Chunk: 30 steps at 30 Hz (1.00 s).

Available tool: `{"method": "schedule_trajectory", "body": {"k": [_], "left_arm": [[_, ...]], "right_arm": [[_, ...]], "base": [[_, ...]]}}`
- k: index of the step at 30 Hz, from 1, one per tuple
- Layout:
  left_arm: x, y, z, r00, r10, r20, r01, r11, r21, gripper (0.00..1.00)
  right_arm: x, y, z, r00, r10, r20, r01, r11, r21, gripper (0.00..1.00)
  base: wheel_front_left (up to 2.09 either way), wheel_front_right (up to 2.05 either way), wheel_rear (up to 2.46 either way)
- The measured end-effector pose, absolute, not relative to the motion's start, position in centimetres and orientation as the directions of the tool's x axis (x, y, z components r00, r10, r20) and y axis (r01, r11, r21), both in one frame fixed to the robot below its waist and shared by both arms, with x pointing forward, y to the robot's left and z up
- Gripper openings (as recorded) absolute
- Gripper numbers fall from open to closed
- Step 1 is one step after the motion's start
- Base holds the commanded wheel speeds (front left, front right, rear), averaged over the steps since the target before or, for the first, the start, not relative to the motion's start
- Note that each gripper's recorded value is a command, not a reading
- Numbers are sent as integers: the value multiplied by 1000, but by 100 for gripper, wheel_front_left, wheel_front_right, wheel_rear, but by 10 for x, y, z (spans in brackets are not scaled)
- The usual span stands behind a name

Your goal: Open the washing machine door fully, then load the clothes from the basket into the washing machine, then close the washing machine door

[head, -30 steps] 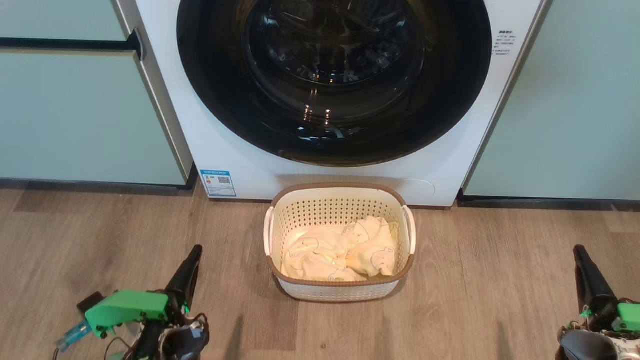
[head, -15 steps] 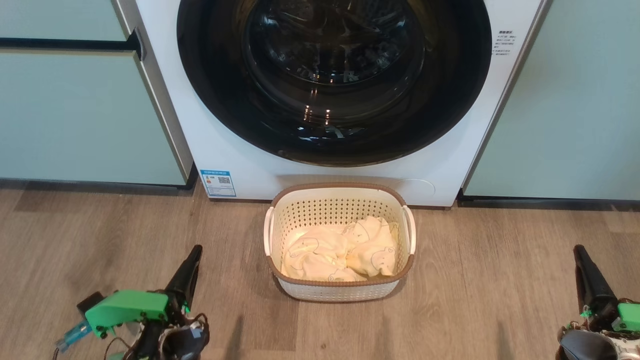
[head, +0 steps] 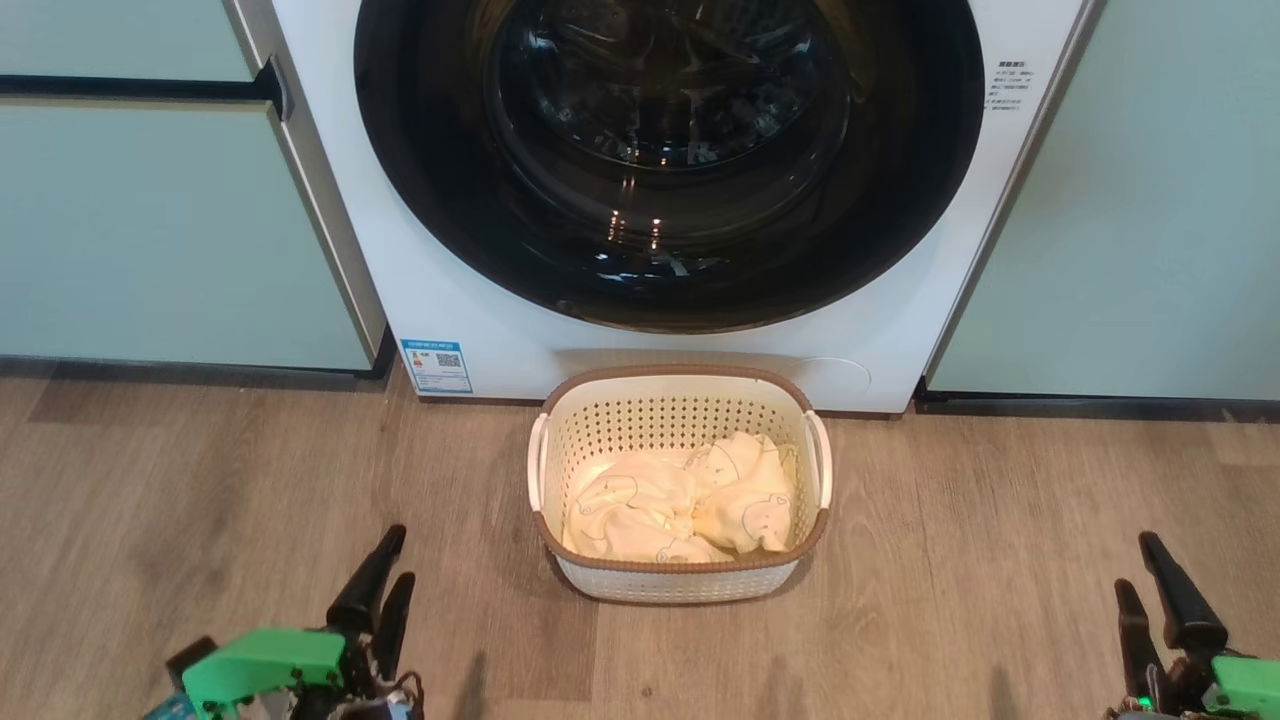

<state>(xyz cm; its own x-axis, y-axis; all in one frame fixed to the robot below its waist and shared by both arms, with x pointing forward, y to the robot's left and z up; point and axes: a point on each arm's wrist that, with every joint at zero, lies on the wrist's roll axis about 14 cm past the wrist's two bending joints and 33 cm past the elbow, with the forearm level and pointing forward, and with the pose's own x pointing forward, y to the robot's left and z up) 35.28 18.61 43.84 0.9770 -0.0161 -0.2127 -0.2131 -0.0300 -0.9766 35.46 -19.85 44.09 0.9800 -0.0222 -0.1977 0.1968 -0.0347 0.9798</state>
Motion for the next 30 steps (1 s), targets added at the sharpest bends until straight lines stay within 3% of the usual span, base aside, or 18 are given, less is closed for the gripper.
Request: {"method": "schedule_trajectory", "body": {"k": [22, 30], "left_arm": [[363, 185, 451, 984, -1, -177, -177, -3, -984, 100], [367, 193, 456, 986, 25, -163, -165, 116, -979, 100]], "right_arm": [[365, -199, 451, 985, -31, -169, 169, -9, 986, 100], [370, -204, 453, 984, -50, -169, 174, 140, 975, 100]], "base": [[0, 0, 0], [0, 0, 0]]}}
